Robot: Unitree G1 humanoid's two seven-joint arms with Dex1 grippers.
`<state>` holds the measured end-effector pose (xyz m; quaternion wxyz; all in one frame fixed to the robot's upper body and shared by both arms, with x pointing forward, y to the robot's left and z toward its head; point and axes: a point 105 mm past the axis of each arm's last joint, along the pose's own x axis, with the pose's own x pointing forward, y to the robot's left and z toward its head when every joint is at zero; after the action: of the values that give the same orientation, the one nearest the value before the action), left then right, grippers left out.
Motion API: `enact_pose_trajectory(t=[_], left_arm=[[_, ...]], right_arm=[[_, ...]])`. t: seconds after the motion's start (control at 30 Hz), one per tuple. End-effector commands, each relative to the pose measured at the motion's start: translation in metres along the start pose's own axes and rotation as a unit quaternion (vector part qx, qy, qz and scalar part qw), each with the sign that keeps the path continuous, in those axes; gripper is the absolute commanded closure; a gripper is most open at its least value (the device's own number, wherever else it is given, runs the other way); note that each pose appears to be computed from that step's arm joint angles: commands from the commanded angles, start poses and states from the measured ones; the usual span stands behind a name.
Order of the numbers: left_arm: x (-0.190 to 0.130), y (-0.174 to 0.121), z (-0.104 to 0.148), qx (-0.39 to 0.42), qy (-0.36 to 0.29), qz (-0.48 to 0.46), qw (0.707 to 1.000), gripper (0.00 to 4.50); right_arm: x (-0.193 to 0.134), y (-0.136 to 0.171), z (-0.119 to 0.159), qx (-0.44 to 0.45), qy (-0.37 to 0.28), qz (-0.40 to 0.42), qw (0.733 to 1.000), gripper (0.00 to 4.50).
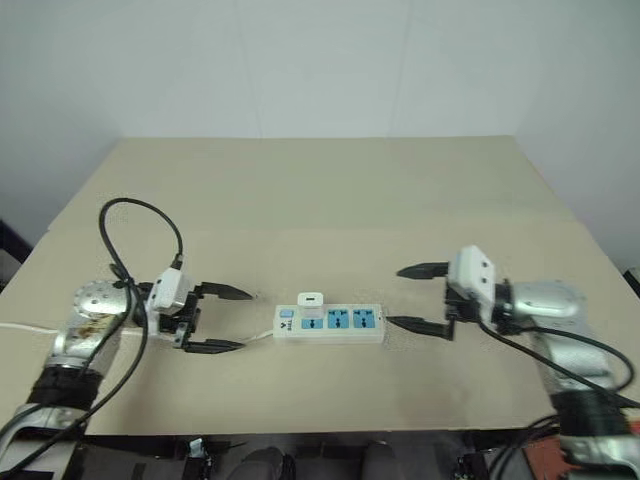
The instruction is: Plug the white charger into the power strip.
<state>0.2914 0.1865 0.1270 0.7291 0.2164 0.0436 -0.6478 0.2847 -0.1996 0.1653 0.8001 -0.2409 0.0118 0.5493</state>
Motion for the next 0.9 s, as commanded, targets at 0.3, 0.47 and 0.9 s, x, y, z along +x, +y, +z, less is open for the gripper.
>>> enact_pose_trajectory(t=[0.3,0.47,0.9], left_arm=[[-0.010,0.003,-0.007,-0.018,0.002,0.041,0.999,0.01],[-0.009,0.002,-0.001,-0.026,-0.020,0.027,0.999,0.01],[-0.002,0.004,0.000,-0.043,-0.038,-0.001,0.998,0.01]], right_arm=[[-0.029,0.013,0.004,-0.025,0.040,-0.032,0.998,0.00],[-0.031,0.019,-0.001,-0.026,0.053,-0.039,0.997,0.00],[-0.028,0.028,-0.002,-0.020,0.051,-0.046,0.997,0.00]])
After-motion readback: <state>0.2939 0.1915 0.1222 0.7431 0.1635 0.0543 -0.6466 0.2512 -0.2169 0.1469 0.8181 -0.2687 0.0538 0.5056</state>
